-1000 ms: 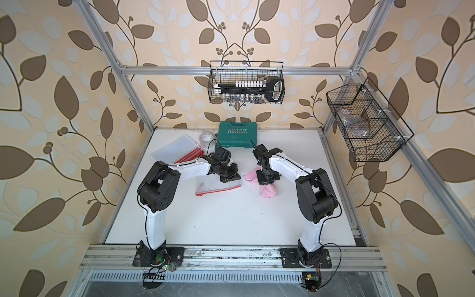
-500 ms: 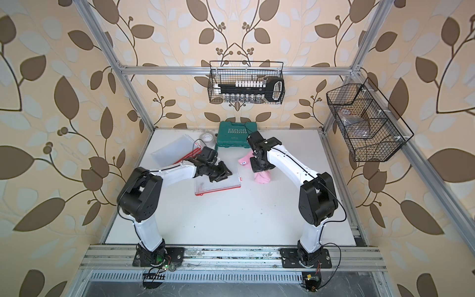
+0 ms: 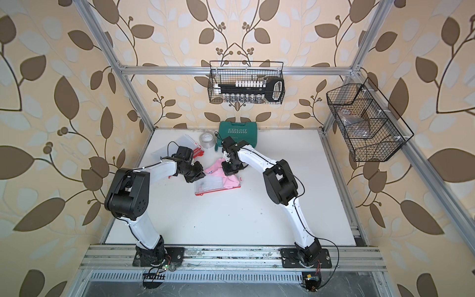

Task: Wipe the document bag
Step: Wipe the dirt from the document bag.

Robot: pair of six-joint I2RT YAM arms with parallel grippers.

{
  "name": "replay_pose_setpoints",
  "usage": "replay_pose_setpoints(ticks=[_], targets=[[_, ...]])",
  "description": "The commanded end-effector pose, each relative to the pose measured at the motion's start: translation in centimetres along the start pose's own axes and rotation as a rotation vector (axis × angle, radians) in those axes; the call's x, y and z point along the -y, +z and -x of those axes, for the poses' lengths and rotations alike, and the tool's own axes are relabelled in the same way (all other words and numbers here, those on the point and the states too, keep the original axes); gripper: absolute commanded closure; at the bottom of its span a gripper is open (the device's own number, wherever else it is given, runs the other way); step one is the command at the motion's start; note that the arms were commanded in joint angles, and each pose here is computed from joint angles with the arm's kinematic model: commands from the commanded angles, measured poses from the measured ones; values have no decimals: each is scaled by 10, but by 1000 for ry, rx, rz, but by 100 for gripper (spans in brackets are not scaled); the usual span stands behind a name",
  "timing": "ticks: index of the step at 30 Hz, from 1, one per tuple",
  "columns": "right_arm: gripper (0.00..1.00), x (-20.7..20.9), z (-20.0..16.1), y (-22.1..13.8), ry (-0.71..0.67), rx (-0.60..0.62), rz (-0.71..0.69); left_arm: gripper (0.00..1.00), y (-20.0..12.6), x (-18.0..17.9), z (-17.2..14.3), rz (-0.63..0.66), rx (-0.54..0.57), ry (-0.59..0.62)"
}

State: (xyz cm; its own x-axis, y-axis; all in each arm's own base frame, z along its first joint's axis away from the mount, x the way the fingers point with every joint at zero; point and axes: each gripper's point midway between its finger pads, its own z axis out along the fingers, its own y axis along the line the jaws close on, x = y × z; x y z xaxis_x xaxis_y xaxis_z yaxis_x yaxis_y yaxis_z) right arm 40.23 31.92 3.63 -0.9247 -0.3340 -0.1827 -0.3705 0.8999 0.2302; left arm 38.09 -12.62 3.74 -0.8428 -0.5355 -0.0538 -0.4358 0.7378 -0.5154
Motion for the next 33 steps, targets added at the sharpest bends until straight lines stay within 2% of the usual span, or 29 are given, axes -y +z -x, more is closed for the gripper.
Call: replay_pose_setpoints(ticks=[1,6,9,15,18,20,24,28,31,33], targets=[[100,25,-17,8,21,-56,-69,90,-5,4,0,-21,-6,29],[100,85,-39,8,65,-119,-273,88,22,-16,-32,59,-128,39],[100,90,-33,-4,47,-106,-324,88,39,-30,-54,120,-179,37],[100,21,-7,-23,-85,-36,-201,87,47,-42,-58,185,-192,37],[100,-8,9,-27,-32,21,-64,87,42,-46,-57,208,-182,38],[100,-19,19,-20,-2,36,2,87,40,-48,-58,217,-175,32],[100,-23,20,18,44,-53,66,88,38,-54,-61,244,-177,27],[100,6,0,32,101,-104,1,89,37,-61,-61,273,-172,14],[100,60,-21,20,188,-123,-103,90,36,-62,-60,282,-169,8],[100,109,-34,-3,214,-105,-254,90,33,-63,-57,289,-149,7]])
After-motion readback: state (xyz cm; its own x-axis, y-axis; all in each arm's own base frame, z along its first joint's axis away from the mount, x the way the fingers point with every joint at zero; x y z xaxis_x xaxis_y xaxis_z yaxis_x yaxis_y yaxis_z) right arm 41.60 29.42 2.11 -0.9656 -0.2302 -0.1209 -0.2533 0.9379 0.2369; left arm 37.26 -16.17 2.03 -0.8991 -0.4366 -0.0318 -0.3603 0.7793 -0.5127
